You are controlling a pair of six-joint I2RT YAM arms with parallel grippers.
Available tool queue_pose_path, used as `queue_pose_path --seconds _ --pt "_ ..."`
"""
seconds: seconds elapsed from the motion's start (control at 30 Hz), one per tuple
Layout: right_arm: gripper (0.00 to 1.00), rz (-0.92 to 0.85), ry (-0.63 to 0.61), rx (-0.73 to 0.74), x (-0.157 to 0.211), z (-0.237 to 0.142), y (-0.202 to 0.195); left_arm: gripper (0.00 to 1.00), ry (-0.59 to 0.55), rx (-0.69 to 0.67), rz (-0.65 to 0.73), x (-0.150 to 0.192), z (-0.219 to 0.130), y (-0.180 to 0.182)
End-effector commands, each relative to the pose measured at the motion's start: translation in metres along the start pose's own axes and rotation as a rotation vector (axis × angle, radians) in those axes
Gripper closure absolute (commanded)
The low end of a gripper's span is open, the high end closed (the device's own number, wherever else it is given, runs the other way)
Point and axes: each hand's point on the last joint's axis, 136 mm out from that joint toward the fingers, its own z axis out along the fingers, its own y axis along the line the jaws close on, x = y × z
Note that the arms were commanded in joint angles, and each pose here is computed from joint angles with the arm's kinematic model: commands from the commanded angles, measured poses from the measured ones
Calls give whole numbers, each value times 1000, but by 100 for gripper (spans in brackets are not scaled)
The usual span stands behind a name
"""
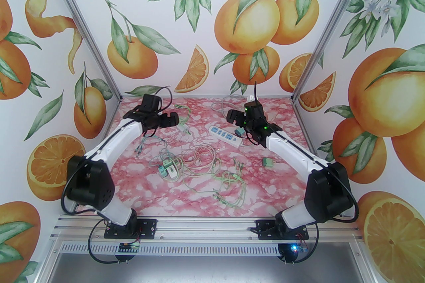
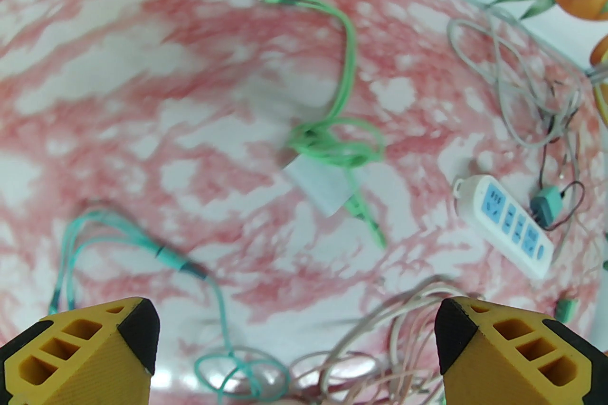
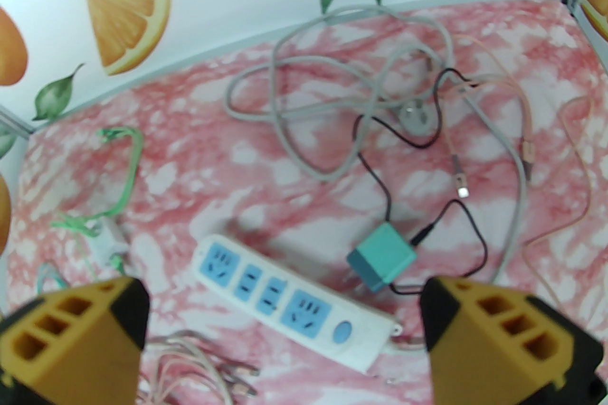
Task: Pull the plug off the socket
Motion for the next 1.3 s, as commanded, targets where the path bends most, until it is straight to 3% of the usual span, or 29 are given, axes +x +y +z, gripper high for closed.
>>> queue_pose_path --seconds 0.0,0.2,0.47,0.77,1.0,1.27 --pt "0 -72 13 -101 9 -9 35 0 -8 3 -95 15 -16 16" --pt "0 -204 100 -149 47 -12 74 7 50 -105 -232 67 -28 56" --pt "0 -414 210 -220 110 -22 133 20 80 -186 -338 115 -57 80" --pt "0 -440 264 -302 141 -24 163 41 187 -309 -534 187 -62 109" --pt "0 -539 305 -398 168 -44 185 46 288 -260 -553 208 -28 101" --pt "0 -645 375 -544 209 -79 206 47 283 -199 -523 205 -13 84"
